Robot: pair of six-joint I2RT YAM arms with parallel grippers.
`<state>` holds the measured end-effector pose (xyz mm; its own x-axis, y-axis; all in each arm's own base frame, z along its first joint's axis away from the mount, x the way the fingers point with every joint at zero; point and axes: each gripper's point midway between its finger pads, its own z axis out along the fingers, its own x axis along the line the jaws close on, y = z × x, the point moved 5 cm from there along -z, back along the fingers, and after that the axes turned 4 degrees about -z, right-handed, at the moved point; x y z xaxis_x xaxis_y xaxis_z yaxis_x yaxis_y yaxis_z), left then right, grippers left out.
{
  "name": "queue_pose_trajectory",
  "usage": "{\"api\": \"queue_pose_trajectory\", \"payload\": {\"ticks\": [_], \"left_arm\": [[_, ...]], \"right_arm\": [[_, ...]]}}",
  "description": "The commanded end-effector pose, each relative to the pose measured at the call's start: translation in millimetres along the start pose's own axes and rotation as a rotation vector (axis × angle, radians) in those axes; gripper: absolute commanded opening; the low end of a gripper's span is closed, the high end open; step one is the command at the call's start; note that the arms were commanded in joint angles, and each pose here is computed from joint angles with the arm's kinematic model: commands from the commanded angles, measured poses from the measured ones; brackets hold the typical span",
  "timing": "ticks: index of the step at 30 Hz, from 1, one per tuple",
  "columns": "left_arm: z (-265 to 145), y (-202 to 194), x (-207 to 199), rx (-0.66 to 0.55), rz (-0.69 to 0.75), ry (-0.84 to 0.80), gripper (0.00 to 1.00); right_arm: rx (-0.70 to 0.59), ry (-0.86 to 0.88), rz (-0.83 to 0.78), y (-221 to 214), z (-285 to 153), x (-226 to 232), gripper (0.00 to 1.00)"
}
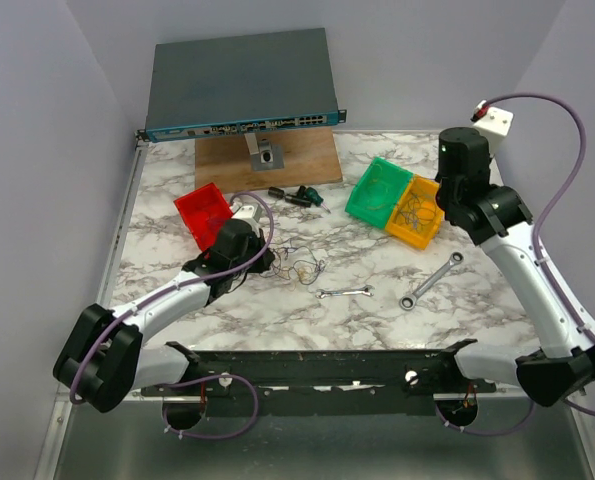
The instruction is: Untangle the cables
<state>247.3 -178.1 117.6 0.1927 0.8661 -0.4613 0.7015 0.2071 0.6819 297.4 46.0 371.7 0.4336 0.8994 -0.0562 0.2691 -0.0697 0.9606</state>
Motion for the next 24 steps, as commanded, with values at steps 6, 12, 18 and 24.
{"api": "queue_pose_trajectory", "payload": {"ticks": [6, 12, 18, 24], "left_arm": [[-5.3, 3.5, -3.4, -0.032, 0.02, -0.028, 0.0], [-6.5, 3.9, -3.9, -0.041, 0.022, -0.032, 0.0], [-6.1, 3.8, -6.0, -0.036, 0.025, -0.04, 0.0], [-6.3, 4.2, -7.2, -0.035, 0.027, -0.041, 0.0]], "right_arm": [[0.129, 0.022, -0.025, -51.4, 61.5, 25.4, 0.01], [0.193, -0.064, -0.025, -89.9, 91.4, 16.4, 0.01], [0.257, -0.105, -0.037, -122.2, 110.5, 12.7, 0.01], [0.349, 0.018, -0.071, -161.1, 132.5, 42.0, 0.01]]}}
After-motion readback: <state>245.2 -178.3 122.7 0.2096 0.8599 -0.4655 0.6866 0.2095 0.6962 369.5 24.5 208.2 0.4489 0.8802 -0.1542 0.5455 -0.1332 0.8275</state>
